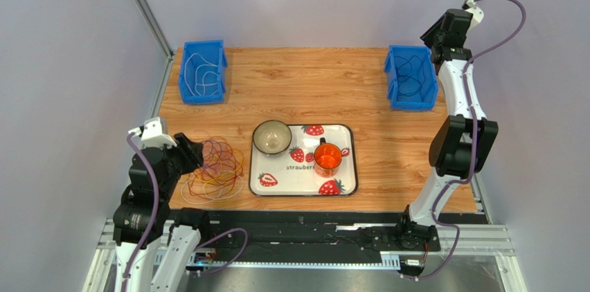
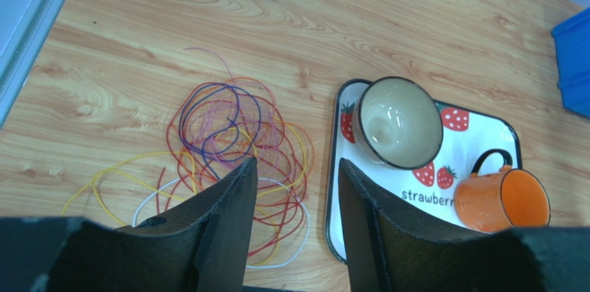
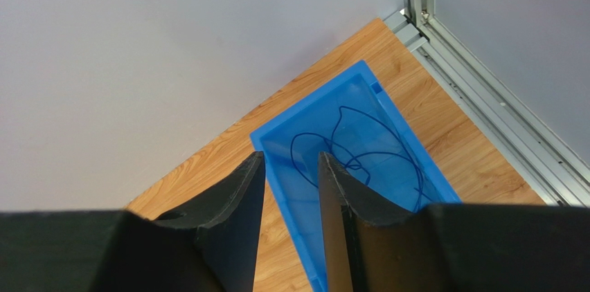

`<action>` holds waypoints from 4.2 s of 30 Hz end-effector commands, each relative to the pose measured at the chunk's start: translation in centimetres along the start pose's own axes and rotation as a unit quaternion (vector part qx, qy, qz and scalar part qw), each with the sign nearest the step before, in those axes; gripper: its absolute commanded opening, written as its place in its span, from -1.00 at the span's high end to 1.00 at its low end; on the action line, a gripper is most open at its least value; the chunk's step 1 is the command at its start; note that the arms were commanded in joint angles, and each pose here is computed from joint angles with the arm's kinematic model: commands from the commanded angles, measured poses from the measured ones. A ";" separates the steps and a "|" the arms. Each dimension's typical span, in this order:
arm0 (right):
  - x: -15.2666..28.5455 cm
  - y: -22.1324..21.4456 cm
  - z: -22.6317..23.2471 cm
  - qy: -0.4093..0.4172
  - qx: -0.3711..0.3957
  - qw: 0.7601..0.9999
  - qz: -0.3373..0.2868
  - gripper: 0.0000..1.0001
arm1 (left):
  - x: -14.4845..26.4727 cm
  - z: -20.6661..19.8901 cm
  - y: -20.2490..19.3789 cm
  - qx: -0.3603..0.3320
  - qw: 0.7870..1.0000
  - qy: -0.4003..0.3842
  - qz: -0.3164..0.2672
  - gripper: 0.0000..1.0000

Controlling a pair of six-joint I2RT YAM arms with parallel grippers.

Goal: Untangle the cables
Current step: Place the cable in the bin, then pick up the cable from the cable.

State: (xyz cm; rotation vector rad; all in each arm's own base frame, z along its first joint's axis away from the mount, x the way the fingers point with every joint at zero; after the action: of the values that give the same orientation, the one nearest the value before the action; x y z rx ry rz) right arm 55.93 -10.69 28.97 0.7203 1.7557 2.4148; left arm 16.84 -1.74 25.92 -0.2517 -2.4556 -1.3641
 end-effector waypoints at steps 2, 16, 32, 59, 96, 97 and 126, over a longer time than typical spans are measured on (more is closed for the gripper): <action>4.6 3.5 1.9 0.046 -0.023 0.998 -0.034 0.25 | -0.3 0.3 0.5 0.009 1.000 0.015 -0.010 -0.10; 14.6 0.7 7.0 0.146 -0.003 0.989 -0.005 0.24 | -4.5 0.2 -1.3 0.010 0.995 0.061 0.078 -0.02; 24.9 -11.7 12.8 0.278 0.048 0.954 0.103 0.23 | -10.1 0.5 -3.4 0.088 0.983 0.114 0.113 0.04; 30.9 -20.8 11.9 0.325 0.108 0.921 0.183 0.25 | -18.6 6.8 -8.6 0.278 0.914 0.283 0.084 0.15; 30.5 -21.7 11.5 0.317 0.122 0.921 0.193 0.26 | -21.2 9.3 -11.0 0.276 0.900 0.322 0.100 0.56; 30.6 -21.7 11.5 0.318 0.121 0.920 0.193 0.26 | -21.2 9.2 -10.9 0.275 0.901 0.321 0.099 0.66; 30.3 -22.3 11.4 0.315 0.124 0.920 0.198 0.26 | -22.4 9.1 -11.1 0.272 0.903 0.313 0.115 0.56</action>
State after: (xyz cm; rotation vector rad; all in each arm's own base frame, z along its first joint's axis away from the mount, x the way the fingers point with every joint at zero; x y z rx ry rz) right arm 28.74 16.74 21.07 0.3855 2.3648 2.9886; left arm 30.81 0.09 3.45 0.0367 -1.9936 -0.4836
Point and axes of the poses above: each gripper's point midway between its finger pads, its own x axis back along the fingers, its own z axis along the line the jaws close on, y = z × x, the point moved 1 cm from there along x, back along the fingers, and after that the axes turned 12 degrees about x, right-handed, at the moved point
